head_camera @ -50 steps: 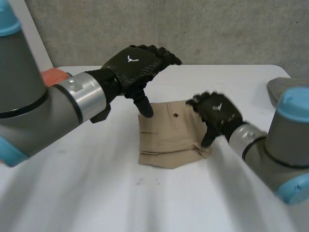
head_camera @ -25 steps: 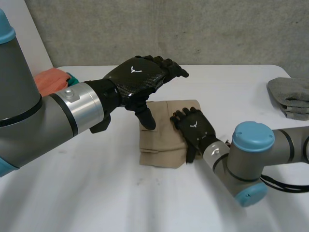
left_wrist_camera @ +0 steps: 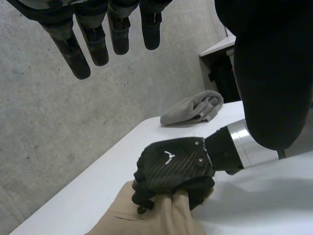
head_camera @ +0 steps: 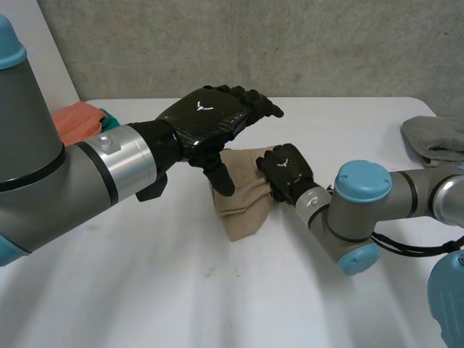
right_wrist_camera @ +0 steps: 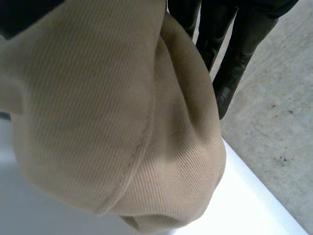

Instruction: Fold the laundry.

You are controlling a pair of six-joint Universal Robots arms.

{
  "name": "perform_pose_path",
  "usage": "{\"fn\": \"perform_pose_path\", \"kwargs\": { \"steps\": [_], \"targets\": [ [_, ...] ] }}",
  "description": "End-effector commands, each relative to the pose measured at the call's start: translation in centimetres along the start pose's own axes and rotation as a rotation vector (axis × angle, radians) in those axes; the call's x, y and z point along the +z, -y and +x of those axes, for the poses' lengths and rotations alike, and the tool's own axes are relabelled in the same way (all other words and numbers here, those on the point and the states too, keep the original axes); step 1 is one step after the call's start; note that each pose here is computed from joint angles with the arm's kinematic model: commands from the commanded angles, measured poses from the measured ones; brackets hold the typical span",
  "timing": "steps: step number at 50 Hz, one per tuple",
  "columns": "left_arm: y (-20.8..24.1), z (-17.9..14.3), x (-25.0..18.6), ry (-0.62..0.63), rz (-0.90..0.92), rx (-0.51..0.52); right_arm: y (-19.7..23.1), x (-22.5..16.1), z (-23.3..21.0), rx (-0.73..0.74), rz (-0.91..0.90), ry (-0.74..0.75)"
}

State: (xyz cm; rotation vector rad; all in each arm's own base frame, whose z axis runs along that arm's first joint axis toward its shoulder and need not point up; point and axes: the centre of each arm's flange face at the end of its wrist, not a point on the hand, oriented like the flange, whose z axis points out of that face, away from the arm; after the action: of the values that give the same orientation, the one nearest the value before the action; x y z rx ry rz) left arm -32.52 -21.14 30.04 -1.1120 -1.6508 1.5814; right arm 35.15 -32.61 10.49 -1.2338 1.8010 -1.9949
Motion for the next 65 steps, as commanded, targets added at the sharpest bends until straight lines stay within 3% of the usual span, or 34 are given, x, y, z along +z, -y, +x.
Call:
{"fn": "perform_pose_path", "kwargs": {
  "steps": [1, 9, 17, 24, 28, 43, 52, 65],
  "targets": [
    [0.0, -0.1, 0.0, 0.002, -0.001, -0.001, 0.7, 0.3, 5.0, -0.019, 0.063, -0.066],
    [0.0, -0.1, 0.0, 0.003, -0.001, -0.004, 3.6, 1.2, 14.0, -0.13, 0.327, -0.146],
    [-0.1, -0.1, 0.0, 0.003, -0.004, -0.007, 5.2, 0.8, 25.5, -0.074, 0.478, -0.324],
    [-0.5, 0.0, -0.1, 0.001, -0.014, -0.013, 2.2, -0.1, 32.7, -0.114, 0.499, -0.414],
    [-0.9, 0.3, -0.2, -0.006, -0.025, -0.02, -1.9, -1.1, 36.1, -0.159, 0.462, -0.417],
    [-2.4, -0.2, 0.7, 0.003, -0.028, -0.067, -17.3, -5.5, 39.2, -0.106, 0.316, -0.41],
    [-2.6, -0.2, 0.8, 0.004, -0.033, -0.073, -21.0, -7.3, 38.4, -0.06, 0.253, -0.355],
    [-2.5, -0.2, 0.8, 0.004, -0.031, -0.072, -21.5, -9.5, 39.5, -0.049, 0.219, -0.351]
  ]
}}
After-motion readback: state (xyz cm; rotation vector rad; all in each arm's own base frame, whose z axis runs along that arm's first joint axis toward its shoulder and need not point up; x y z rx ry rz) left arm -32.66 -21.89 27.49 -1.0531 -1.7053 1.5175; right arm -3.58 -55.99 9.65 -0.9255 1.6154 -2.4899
